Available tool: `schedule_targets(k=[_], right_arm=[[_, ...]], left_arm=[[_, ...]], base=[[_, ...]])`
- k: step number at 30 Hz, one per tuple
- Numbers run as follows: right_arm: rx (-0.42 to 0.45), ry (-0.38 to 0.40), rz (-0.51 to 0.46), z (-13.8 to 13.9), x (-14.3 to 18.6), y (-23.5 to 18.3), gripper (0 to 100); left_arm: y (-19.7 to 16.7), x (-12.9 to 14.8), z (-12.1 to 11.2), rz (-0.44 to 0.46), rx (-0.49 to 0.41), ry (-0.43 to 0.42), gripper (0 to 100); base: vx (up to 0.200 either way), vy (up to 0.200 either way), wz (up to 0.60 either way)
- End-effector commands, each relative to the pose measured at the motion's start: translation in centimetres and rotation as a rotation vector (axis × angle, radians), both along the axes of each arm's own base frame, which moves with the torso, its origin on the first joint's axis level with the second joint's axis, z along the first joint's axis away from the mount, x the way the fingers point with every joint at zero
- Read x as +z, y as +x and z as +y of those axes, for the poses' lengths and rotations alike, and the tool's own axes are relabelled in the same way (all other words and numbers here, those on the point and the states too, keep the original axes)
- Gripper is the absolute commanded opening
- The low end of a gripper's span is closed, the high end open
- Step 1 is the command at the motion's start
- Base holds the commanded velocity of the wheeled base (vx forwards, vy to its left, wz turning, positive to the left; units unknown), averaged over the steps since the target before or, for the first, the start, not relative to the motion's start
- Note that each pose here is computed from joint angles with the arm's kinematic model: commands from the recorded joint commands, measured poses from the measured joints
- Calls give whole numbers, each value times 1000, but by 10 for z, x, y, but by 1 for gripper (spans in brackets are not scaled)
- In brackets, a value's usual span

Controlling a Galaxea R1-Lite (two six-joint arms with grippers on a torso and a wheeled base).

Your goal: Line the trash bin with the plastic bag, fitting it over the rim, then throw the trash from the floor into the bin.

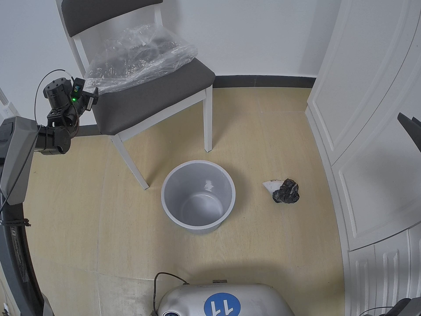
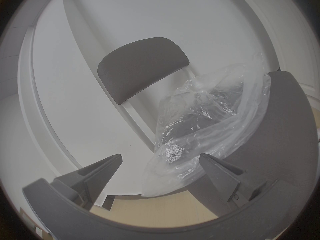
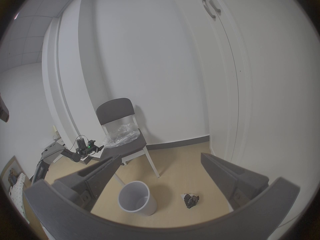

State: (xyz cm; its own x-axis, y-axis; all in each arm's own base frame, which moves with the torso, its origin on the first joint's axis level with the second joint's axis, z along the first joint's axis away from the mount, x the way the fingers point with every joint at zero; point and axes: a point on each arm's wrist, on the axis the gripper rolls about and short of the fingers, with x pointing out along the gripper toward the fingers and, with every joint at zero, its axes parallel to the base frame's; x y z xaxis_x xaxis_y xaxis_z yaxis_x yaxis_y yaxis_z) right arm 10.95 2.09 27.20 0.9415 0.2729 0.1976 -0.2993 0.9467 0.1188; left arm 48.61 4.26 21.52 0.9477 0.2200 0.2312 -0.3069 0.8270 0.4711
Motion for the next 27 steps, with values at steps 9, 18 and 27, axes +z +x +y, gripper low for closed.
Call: schedule_targets(k=[9, 18, 27], right_arm=[[1, 0, 6, 0, -1, 3, 100], [1, 0, 7, 1, -1, 3, 100], [1, -3, 16, 1, -3, 4, 100]], left_arm=[[20, 12, 4, -93, 11, 1, 100], [17, 16, 5, -100, 12, -6, 100], [-8, -4, 5, 26, 7, -12, 100]], base=[[0, 0, 0], [0, 0, 0], [0, 0, 0]])
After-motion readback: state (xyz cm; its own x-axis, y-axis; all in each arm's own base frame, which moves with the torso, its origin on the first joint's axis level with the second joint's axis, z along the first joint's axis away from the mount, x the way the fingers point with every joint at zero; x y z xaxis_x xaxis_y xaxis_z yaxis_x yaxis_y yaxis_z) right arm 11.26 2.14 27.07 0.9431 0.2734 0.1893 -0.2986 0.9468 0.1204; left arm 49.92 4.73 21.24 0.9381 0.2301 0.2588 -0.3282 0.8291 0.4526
